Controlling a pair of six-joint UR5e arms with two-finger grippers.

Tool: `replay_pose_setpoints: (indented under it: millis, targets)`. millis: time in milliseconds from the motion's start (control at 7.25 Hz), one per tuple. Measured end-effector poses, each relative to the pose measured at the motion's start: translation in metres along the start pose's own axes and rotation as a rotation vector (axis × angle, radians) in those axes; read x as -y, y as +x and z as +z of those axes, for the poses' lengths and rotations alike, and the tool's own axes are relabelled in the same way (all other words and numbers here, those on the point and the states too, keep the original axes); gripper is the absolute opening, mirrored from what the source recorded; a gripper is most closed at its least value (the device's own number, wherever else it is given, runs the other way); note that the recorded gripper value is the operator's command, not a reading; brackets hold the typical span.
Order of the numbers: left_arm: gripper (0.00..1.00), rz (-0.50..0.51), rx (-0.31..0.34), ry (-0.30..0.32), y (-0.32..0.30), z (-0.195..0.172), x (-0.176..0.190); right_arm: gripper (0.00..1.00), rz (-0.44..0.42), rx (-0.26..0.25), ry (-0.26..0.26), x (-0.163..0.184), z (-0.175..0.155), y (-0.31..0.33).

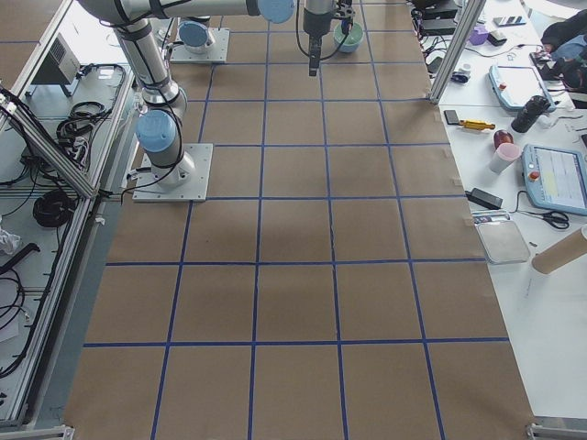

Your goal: Stack green bowl on blue bowl

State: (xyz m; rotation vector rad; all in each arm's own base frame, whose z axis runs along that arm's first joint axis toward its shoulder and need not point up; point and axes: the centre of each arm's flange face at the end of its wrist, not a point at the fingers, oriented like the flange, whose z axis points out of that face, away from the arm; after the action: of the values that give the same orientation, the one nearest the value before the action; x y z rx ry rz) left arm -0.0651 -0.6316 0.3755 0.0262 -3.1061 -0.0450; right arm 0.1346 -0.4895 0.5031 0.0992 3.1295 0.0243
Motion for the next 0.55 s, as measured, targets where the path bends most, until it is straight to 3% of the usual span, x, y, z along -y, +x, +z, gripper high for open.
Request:
replay_pose_setpoints:
  millis: [276, 552]
  targets:
    - [1.0, 0.018, 0.009, 0.042, 0.064, -0.072, -0.061, 1.0, 0.0, 0.0, 0.0, 0.0, 0.0, 0.0]
    - [1.0, 0.036, 0.012, 0.068, 0.082, -0.115, -0.111, 1.0, 0.0, 0.0, -0.001, 0.0, 0.0, 0.0]
